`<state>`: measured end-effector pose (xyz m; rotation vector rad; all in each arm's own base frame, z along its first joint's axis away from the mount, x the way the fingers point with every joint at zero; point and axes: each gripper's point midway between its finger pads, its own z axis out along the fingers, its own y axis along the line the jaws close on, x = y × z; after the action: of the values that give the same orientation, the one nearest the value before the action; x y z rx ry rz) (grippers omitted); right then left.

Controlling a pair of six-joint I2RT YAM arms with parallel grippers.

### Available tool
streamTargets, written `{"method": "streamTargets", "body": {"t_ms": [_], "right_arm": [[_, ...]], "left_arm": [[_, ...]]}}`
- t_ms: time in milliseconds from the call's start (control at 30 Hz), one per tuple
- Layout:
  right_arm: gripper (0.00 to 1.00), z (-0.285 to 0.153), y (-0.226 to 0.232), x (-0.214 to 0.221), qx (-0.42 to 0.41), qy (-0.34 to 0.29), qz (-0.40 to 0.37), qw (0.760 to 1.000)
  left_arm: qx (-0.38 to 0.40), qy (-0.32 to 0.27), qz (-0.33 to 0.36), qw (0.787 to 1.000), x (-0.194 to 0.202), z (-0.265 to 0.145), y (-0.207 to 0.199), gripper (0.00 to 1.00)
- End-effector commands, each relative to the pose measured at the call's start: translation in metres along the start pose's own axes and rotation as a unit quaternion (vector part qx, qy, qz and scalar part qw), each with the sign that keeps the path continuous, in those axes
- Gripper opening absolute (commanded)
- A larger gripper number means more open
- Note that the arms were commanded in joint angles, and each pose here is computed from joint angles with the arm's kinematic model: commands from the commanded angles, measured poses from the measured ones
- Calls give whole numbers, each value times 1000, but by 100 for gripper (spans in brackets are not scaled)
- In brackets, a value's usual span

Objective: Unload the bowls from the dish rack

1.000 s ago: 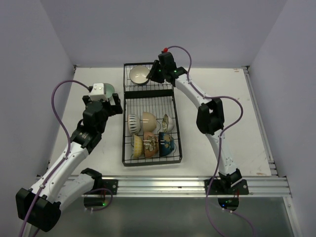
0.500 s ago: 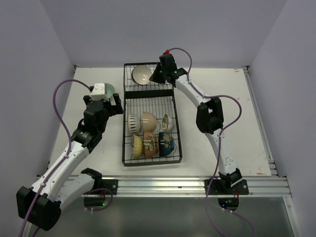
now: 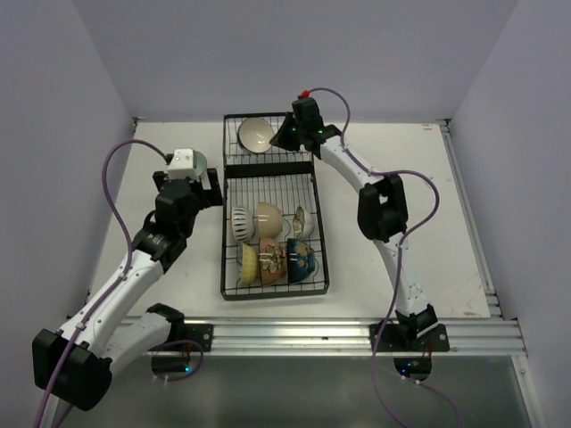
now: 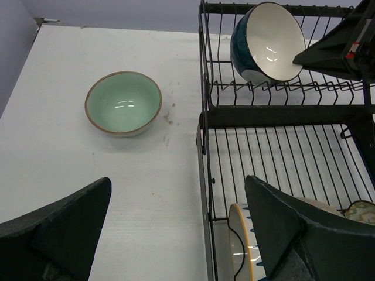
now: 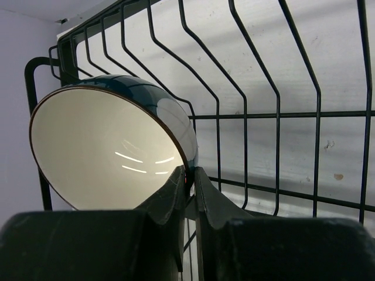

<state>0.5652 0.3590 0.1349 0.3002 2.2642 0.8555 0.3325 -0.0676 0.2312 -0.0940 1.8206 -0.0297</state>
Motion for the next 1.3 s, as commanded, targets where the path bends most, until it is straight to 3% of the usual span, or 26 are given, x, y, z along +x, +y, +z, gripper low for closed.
{"method": "streamTargets", "body": {"t_ms": [0, 200, 433, 600, 767, 967, 1267], "right_arm": [[0, -62, 79, -54, -112, -61, -10, 992], [0, -85, 92, -71, -131, -82, -20, 988], [0, -102, 93, -74, -138, -89, -27, 986], [0, -123, 96, -71, -144, -92, -45, 984], [0, -136, 81, -59, -124, -87, -77, 985], [0, -149, 71, -53, -109, -86, -106, 985], [0, -162, 64, -42, -105, -75, -131, 983]], "left_arm": [[-2, -28, -18, 999, -37, 1, -6, 100], [27, -26, -38, 999, -60, -4, -20, 100], [74, -47, -58, 994, -114, -6, -45, 100], [155, -25, -62, 986, -133, 5, -80, 100], [233, 49, -53, 970, -114, 26, -115, 100], [268, 126, -58, 953, -84, 49, -137, 99], [223, 176, -33, 958, -49, 80, -129, 91]]}}
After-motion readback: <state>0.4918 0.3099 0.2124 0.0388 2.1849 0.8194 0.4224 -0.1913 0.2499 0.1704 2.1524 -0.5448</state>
